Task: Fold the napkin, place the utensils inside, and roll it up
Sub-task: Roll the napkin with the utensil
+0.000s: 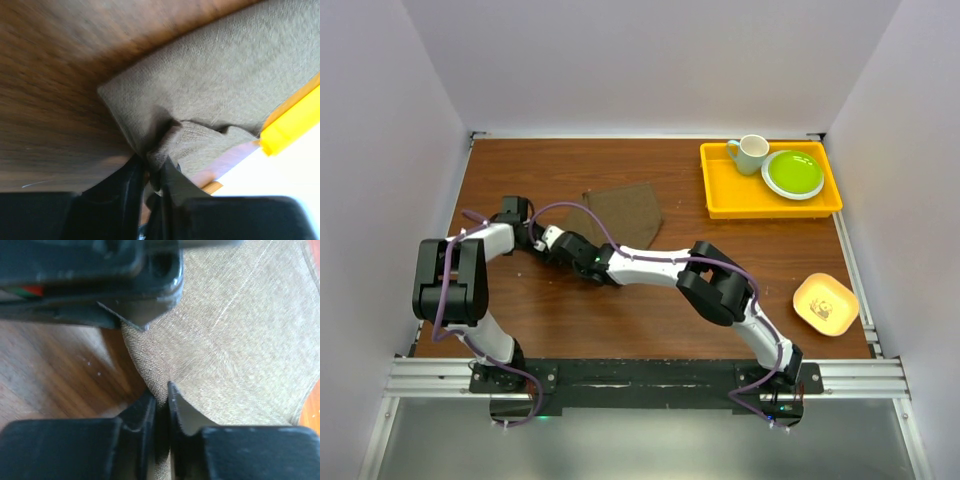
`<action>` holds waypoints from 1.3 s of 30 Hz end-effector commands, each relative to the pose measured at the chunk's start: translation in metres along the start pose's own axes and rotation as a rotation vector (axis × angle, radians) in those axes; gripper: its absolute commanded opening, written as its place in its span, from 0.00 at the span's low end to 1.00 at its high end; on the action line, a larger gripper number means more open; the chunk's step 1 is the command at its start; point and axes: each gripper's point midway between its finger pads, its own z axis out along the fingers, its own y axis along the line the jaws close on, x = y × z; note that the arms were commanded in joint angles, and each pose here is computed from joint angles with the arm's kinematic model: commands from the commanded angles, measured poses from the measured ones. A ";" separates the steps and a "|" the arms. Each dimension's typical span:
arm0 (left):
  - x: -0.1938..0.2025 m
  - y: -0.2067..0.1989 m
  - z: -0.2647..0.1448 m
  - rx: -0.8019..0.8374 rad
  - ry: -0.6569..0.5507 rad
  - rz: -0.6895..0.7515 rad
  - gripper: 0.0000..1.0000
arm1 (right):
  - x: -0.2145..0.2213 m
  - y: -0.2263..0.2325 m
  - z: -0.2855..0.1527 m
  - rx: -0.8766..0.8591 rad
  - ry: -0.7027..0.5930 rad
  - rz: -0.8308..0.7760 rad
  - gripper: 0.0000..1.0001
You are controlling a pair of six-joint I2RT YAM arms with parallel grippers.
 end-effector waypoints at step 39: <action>0.026 -0.070 -0.013 0.506 -0.051 0.425 0.06 | 0.051 0.028 0.026 -1.232 0.362 1.106 0.00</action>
